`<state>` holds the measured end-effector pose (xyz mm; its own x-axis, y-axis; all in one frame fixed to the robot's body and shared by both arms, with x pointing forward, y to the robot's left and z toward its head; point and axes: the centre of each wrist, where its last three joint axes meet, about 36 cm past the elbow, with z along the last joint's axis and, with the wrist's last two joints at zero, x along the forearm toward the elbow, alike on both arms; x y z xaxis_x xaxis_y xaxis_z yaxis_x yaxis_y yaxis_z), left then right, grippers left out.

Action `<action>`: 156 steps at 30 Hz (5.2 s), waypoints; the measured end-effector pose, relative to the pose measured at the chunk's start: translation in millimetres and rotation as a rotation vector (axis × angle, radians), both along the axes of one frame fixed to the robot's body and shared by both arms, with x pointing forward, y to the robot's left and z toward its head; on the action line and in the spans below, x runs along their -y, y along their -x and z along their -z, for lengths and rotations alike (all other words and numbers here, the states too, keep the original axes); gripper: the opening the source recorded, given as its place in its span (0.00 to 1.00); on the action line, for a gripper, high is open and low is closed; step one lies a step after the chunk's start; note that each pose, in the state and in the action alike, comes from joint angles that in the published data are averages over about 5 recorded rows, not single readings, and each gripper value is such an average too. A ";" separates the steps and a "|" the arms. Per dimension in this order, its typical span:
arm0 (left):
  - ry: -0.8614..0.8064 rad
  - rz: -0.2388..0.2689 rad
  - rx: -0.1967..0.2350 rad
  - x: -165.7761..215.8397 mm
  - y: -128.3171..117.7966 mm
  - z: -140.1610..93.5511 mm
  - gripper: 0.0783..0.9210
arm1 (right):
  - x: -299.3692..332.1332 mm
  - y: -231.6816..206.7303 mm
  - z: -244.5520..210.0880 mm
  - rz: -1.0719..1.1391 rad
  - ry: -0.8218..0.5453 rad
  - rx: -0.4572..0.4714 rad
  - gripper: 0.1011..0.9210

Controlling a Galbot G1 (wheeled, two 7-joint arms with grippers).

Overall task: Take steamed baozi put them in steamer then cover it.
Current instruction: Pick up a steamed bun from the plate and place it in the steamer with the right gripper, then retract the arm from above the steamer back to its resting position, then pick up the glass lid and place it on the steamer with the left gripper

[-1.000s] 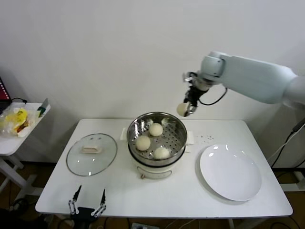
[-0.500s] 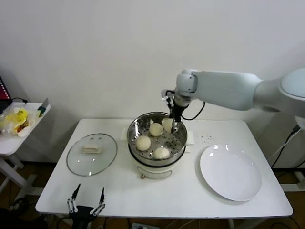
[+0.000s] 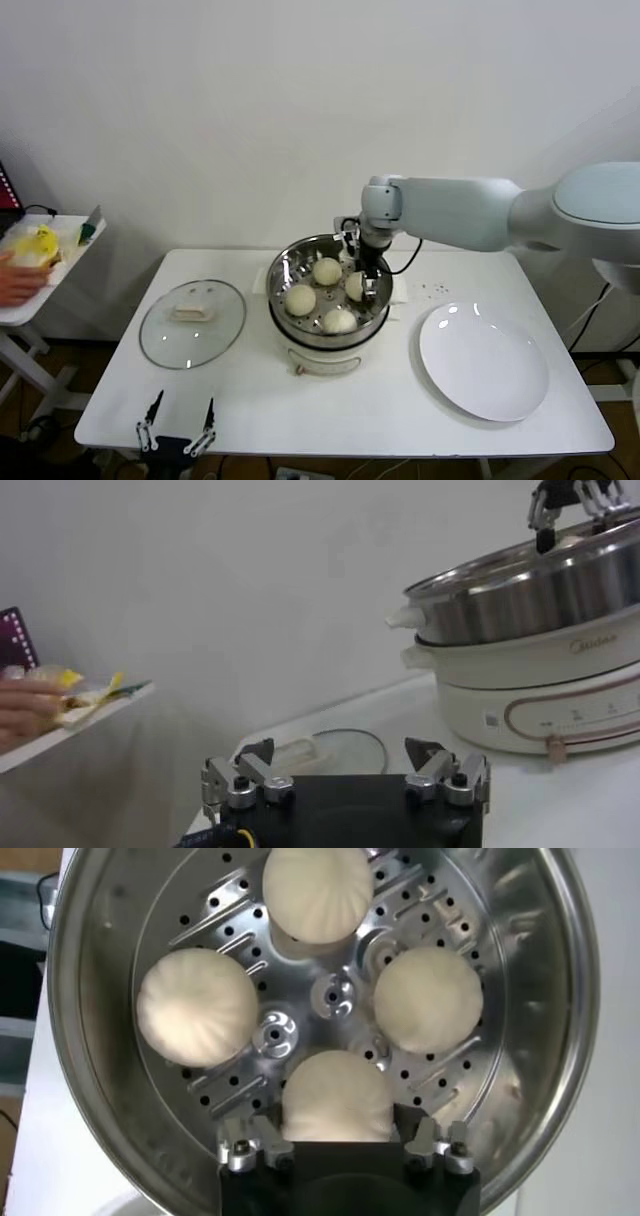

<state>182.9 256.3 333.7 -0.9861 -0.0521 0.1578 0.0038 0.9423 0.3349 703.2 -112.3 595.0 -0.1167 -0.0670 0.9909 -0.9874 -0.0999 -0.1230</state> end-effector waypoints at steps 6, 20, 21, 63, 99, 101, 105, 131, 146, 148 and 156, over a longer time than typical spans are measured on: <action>-0.001 0.000 0.004 0.0 -0.6 -1.5 0.88 | 2.5 0.4 -6.4 -0.001 -0.010 0.001 0.88; -0.017 -0.004 0.020 -3.3 -9.1 -6.9 0.88 | 55.2 2.3 -70.9 0.008 -0.198 0.092 0.88; -0.020 -0.003 0.022 -3.7 -10.4 -7.8 0.88 | 62.0 3.1 -74.2 0.005 -0.223 0.109 0.88; -0.580 -0.001 0.039 -7.9 -73.6 -72.8 0.88 | 242.9 205.9 106.5 0.776 -1.405 0.925 0.88; -1.320 0.117 -0.069 -83.5 -247.5 62.8 0.88 | 279.8 360.8 174.9 1.256 -1.219 0.957 0.88; -1.323 0.117 -0.074 -88.5 -256.1 67.2 0.88 | 280.9 361.2 175.5 1.261 -1.214 0.961 0.88; -1.324 0.120 -0.083 -97.3 -270.4 75.1 0.88 | 282.9 361.3 176.3 1.269 -1.204 0.968 0.88; -1.265 0.121 -0.038 -106.7 -315.1 82.4 0.74 | 275.9 363.9 201.8 1.264 -1.146 0.965 0.88; -1.242 0.139 -0.058 -115.5 -307.4 82.3 0.23 | 275.9 356.1 208.4 1.235 -1.116 0.983 0.88; -1.243 0.135 -0.056 -117.2 -305.3 78.8 0.17 | 276.5 354.6 208.8 1.231 -1.113 0.987 0.88; -1.262 0.100 -0.022 -121.5 -289.0 55.9 0.09 | 280.1 347.7 209.2 1.214 -1.103 1.000 0.88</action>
